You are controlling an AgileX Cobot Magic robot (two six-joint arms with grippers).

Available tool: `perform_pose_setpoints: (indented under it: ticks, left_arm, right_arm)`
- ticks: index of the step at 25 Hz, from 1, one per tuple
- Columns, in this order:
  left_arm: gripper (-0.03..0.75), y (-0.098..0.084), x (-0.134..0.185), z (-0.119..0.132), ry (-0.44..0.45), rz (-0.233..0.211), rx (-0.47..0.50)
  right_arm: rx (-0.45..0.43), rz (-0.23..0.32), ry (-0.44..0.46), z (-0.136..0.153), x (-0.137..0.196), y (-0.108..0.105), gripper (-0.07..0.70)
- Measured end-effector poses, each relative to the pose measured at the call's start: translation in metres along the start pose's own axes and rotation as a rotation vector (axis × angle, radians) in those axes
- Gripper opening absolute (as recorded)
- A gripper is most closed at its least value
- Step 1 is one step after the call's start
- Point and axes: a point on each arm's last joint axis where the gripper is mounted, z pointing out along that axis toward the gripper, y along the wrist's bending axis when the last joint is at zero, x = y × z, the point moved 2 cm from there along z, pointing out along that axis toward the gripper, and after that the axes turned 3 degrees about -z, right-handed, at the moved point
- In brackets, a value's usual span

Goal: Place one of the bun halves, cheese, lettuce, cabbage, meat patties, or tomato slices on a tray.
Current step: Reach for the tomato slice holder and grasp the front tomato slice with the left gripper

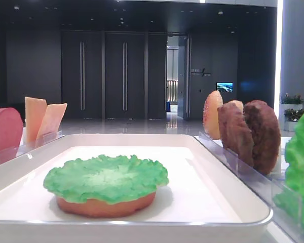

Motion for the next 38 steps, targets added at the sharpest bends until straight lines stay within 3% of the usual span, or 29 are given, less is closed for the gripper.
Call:
perform_pose_setpoints:
  ticks: [11,18,25,38]
  left_arm:
    - [0.591,-0.005,-0.059,0.024,0.256,0.019,-0.017]
    - [0.583,-0.010,-0.092,0.059,0.410,0.034,-0.023]
    - [0.577,-0.018,-0.120,0.100,0.533,0.013,-0.020]
    - [0.576,-0.031,-0.146,0.173,0.725,0.010,-0.014]
  right_arm:
    - [0.000,0.000,0.000,0.000,0.000,0.000,0.514]
    - [0.000,0.000,0.000,0.000,0.000,0.000,0.514]
    - [0.000,0.000,-0.001,0.000,0.000,0.000,0.514]
    - [0.000,0.000,-0.001,0.000,0.000,0.000,0.514]
